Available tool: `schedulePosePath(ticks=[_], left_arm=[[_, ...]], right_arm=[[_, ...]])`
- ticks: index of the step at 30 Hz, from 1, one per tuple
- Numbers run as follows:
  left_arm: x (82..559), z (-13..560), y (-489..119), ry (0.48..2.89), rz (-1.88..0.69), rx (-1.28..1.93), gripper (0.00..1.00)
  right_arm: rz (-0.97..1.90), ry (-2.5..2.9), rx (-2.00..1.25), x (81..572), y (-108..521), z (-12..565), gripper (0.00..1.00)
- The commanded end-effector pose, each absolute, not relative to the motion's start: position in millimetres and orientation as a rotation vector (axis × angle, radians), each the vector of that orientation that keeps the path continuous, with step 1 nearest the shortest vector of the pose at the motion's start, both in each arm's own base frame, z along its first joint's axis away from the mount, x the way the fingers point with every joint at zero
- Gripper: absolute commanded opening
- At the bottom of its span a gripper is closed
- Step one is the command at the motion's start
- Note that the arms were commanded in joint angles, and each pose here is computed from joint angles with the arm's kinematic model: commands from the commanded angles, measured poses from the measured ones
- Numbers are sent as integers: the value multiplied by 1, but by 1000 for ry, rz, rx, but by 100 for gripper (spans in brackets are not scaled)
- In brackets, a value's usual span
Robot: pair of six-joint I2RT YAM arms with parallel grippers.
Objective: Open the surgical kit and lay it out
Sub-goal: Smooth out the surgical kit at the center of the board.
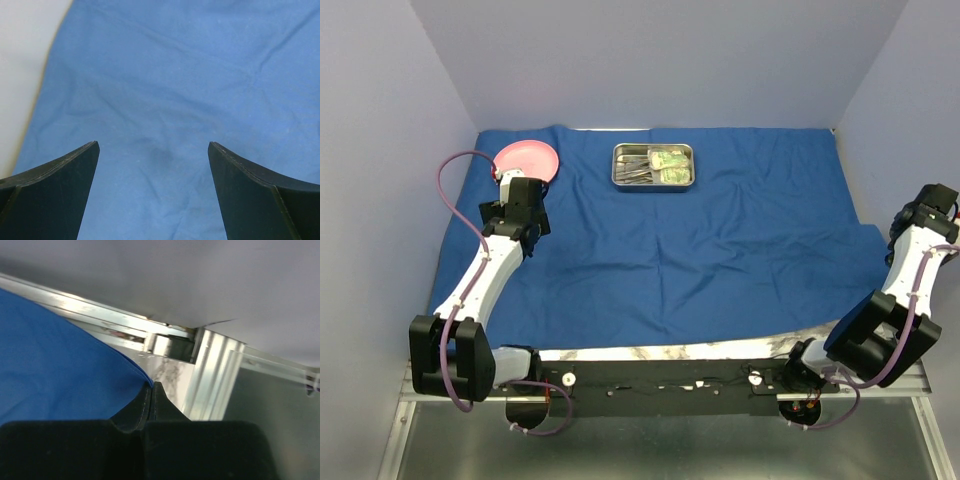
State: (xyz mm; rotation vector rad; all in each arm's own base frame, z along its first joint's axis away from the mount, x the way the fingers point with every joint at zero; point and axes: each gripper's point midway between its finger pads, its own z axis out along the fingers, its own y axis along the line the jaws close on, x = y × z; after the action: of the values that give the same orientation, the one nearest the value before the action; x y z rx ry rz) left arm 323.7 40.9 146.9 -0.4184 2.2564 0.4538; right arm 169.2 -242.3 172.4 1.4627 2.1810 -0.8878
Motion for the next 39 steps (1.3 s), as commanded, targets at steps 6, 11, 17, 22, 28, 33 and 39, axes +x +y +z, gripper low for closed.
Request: schedulePosePath(ticks=[6,11,17,22,28,33,39], left_arm=[[321,152,37,2212,481,-389,99],[326,147,14,2240,397,-317,99],[327,134,-10,2306,292,-268,99],[318,122,-17,2370,245,-299,99],[301,111,-25,2404,166,-369,99],[281,84,-43,2498,29,-445,99],[258,64,-37,2558,60,-521,99]], right_arm=[[-1070,2168,1496,134,-247,175,53],[-838,2254,1294,174,-213,174,73],[-444,2443,736,233,-100,151,82],[-75,2565,458,251,5,140,89],[119,2731,130,228,114,79,90],[152,2769,-113,193,178,47,92],[33,2848,-200,154,191,7,95]])
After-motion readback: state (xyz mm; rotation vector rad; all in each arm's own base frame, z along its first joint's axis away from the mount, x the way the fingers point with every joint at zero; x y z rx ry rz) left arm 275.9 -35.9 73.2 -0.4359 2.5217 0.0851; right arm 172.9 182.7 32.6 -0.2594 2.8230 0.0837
